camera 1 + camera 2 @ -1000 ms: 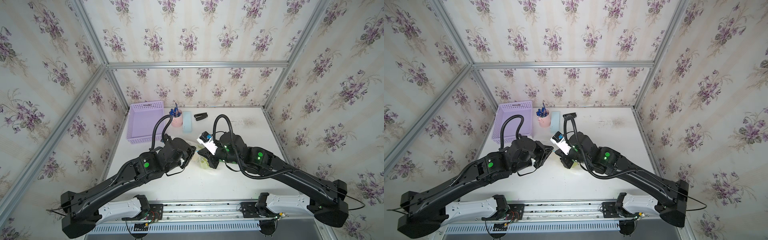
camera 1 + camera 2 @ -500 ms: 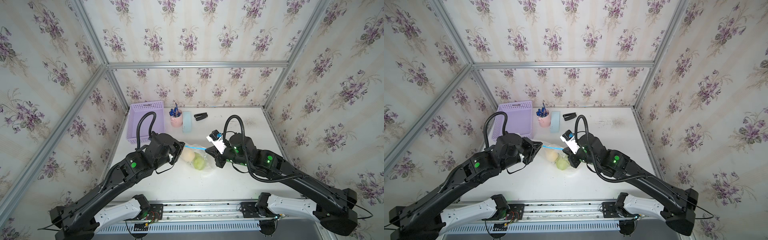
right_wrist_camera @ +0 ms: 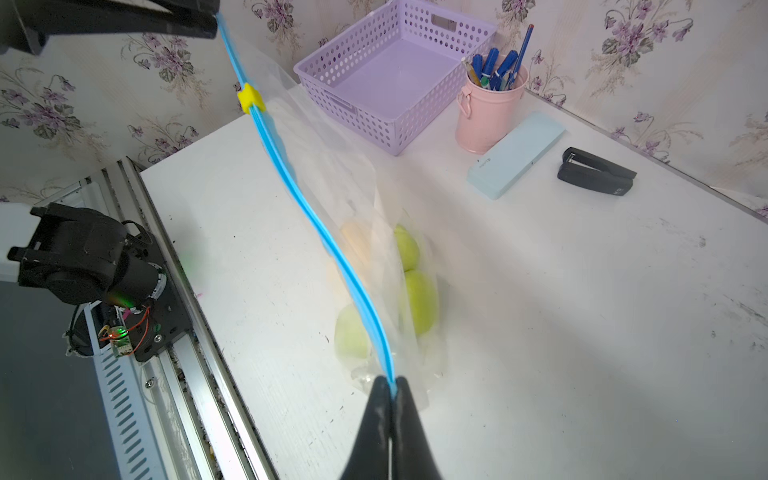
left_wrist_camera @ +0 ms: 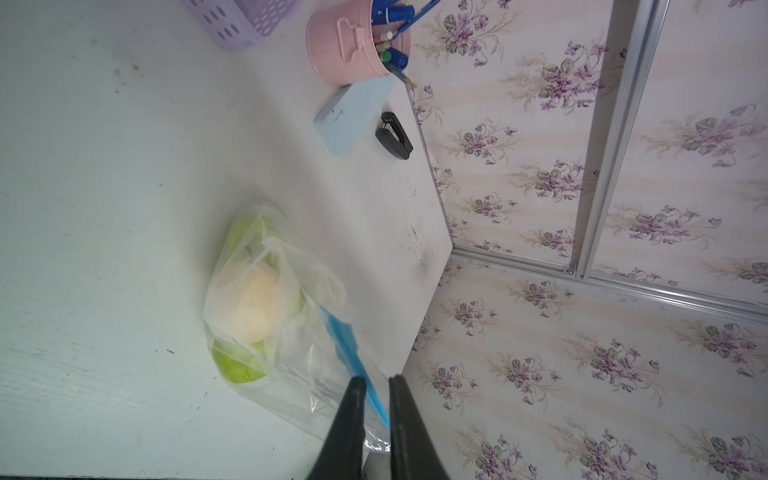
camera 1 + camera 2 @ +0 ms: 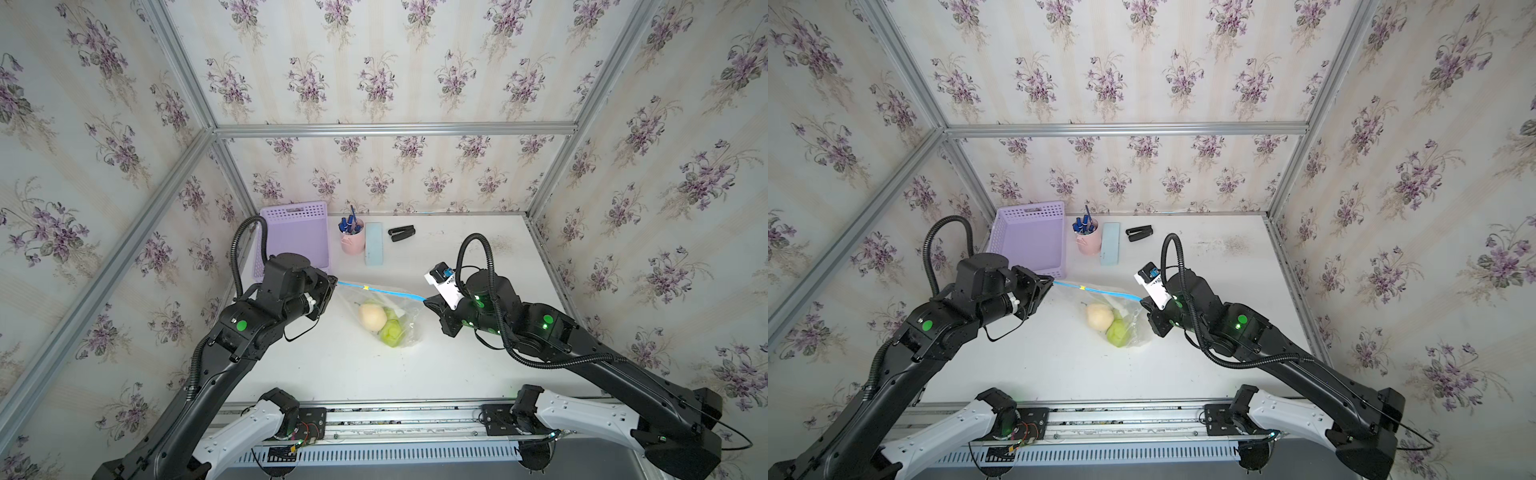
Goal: Open the zip-top bag and take out the pear
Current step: Unzip the zipper on the zipper food storage bag.
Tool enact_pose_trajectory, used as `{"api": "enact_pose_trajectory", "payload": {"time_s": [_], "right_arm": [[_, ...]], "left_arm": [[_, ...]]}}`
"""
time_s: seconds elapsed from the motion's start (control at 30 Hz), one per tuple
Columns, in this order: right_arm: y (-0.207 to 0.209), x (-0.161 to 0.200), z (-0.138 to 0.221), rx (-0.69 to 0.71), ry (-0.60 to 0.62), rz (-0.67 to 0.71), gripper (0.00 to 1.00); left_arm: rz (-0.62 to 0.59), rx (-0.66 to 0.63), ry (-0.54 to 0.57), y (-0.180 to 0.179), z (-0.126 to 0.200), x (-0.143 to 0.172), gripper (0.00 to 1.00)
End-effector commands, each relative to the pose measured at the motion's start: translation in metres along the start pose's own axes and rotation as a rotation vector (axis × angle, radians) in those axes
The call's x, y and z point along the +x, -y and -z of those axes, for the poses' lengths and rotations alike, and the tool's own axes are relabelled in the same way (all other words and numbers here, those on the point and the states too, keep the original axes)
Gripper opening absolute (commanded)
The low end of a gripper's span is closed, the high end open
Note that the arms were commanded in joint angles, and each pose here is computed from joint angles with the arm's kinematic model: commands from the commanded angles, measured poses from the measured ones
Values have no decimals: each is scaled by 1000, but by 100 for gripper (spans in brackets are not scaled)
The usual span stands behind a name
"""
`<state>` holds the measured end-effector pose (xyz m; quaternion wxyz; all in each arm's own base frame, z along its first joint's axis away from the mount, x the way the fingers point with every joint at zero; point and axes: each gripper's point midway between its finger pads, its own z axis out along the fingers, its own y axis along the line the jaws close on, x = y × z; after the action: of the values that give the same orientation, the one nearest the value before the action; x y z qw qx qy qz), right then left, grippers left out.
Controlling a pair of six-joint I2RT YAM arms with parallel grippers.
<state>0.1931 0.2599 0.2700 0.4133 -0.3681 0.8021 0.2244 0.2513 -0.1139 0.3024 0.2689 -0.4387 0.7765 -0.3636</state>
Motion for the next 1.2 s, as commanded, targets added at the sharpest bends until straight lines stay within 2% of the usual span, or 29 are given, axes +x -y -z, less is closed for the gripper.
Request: {"api": "enact_pose_trajectory", "payload": {"time_s": [0.0,0.13,0.2,0.23,0.27,0.37,0.5,0.7,0.8,0.93,1.03,1.13,1.17], "right_arm": [[1,0,2,2,3,-8,0],[0,-1,0,-4,-2,-6,0],[-1,-1,-3,-8,-9,-4,0],[-2,-1,-5,-10,-12,-6,0],[-2,0,-6,-13,-14,-4,0],[-3,-1,-8,-16,-13,-3,0],[-3,-3,-10,-20,-15,1,0],[-6,-5,-13,-35,-20,8,0],[-7,-5,-13,-37,-19,9,0],[-7,-4,-14,-39,-26,14,0],[-6,-3,-15,-35,-28,15,0],[-9,-4,-16,-49,-26,12,0],[-9,-3,-17,-50,-26,11,0]], "left_arm": [[-34,-15,-57,-5,-1,3,15],[-33,95,-195,28,-5,26,33],[-50,120,-272,42,-3,51,53],[-51,119,-304,44,-1,65,66],[-44,121,-334,43,-1,79,73],[-8,119,-386,36,-4,106,81],[-21,81,-377,29,-11,117,82],[-17,31,-226,23,-11,92,79],[-24,-4,-181,17,-11,84,72],[-21,-38,-158,5,-17,81,57],[-43,-93,-154,-6,-19,80,57],[-27,-96,-142,-14,-23,79,56],[-27,-99,-127,-15,-24,76,53]]}}
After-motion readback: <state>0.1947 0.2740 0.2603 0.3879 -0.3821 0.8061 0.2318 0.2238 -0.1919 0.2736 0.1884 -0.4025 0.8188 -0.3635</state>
